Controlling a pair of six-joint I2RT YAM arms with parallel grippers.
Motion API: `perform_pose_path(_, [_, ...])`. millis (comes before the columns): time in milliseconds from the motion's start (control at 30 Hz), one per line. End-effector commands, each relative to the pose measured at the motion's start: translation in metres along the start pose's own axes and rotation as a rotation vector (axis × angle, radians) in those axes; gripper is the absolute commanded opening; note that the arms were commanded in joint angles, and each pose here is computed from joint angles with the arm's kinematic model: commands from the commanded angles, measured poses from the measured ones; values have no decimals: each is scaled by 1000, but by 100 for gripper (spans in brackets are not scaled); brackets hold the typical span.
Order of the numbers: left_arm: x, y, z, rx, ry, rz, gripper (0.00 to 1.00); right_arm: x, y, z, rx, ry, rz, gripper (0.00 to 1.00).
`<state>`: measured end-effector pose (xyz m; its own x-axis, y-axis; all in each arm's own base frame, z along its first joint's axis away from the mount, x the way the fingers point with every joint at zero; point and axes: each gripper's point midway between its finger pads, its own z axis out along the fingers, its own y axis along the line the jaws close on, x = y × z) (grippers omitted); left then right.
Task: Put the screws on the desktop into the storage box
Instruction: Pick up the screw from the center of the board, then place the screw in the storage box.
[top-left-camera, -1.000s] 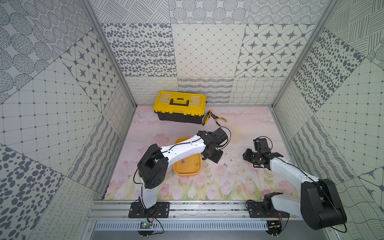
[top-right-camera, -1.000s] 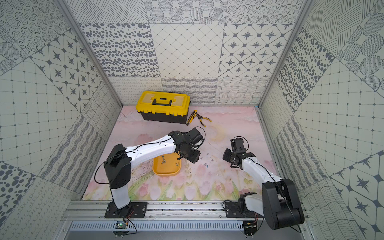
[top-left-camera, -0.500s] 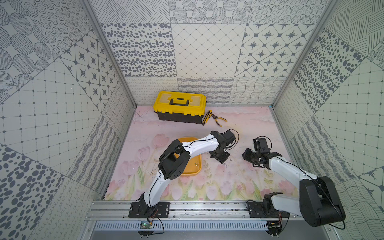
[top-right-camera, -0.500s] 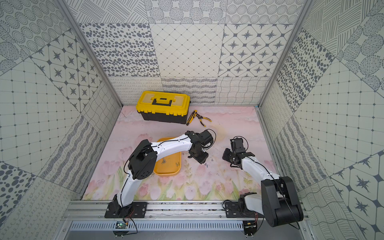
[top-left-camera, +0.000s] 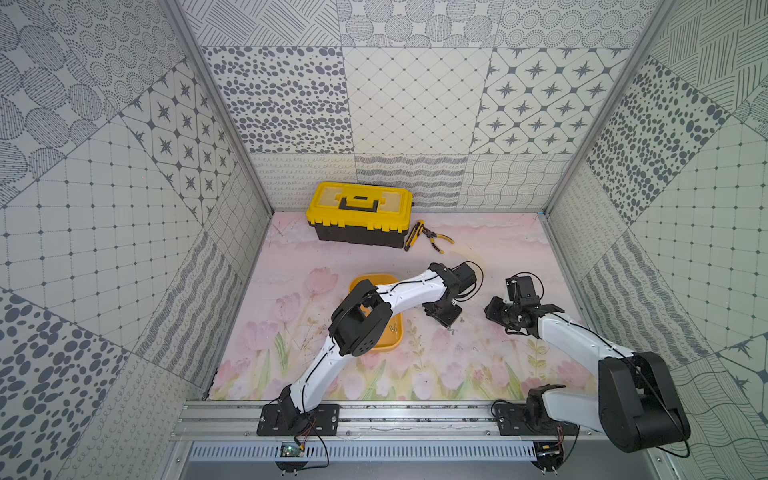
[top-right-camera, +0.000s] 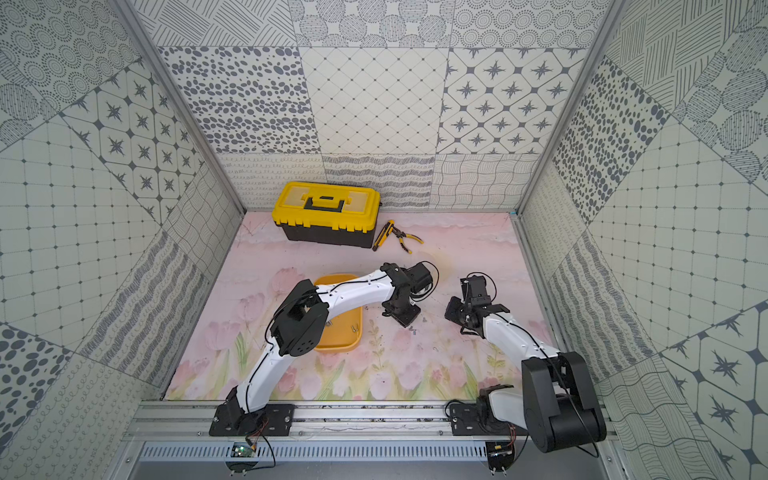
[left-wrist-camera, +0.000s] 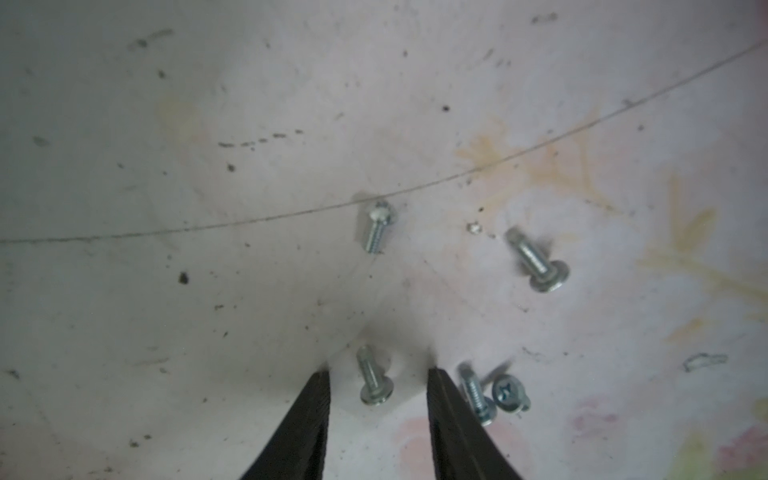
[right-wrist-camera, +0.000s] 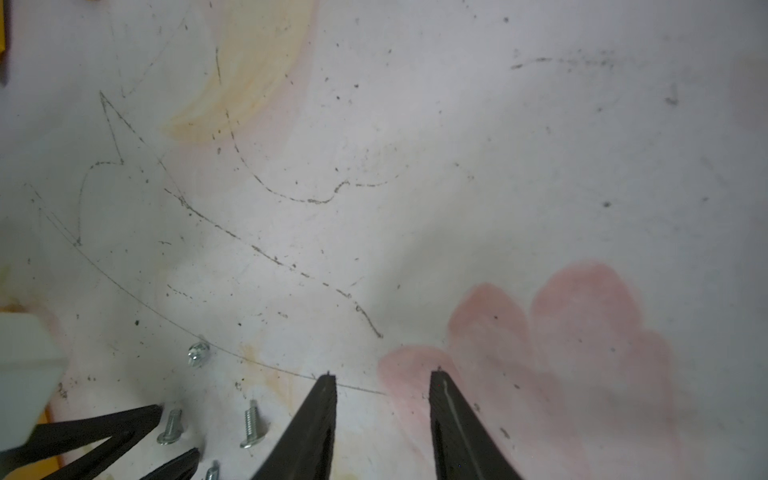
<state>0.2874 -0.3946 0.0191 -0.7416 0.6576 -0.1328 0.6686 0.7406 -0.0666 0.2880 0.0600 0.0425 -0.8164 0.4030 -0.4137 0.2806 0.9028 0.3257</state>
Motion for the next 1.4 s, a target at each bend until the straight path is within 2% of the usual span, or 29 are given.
perform_pose_path(0, [14,-1,8,-18,71,-34,38,-6,4,1,-16,-22,3,42])
perform_pose_path(67, [18,-3,11,-9,90,-33,31,-7,4,1,-16,-22,3,42])
perform_pose_path(267, [26,2,15,-36,120,-29,27,-7,4,1,-16,-21,4,41])
perform_pose_path(333, [26,3,15,-39,122,-29,21,-7,3,1,-16,-22,5,41])
perform_pose_path(467, [24,6,11,-57,111,-32,0,-7,3,1,-15,-20,4,41])
perform_pose_path(667, [11,5,-24,-51,21,-44,0,-7,4,-1,-21,-31,4,41])
perform_pose_path(833, [14,14,-84,-43,-93,-78,0,-7,4,1,-22,-24,2,41])
perform_pose_path(933, [34,36,-116,-52,-143,-146,0,-6,5,2,-23,-16,1,41])
perform_pose_path(1067, [84,87,-141,-68,-151,-297,0,-6,5,2,-23,-13,1,42])
perform_pose_path(1200, [126,121,-136,-72,-95,-419,0,-6,5,2,-26,-14,0,42])
perform_pose_path(1333, [148,136,-122,-83,-34,-479,0,-6,5,2,-24,-14,0,43])
perform_pose_path(1367, [151,137,-118,-83,-20,-481,10,-6,6,2,-26,-15,-2,43])
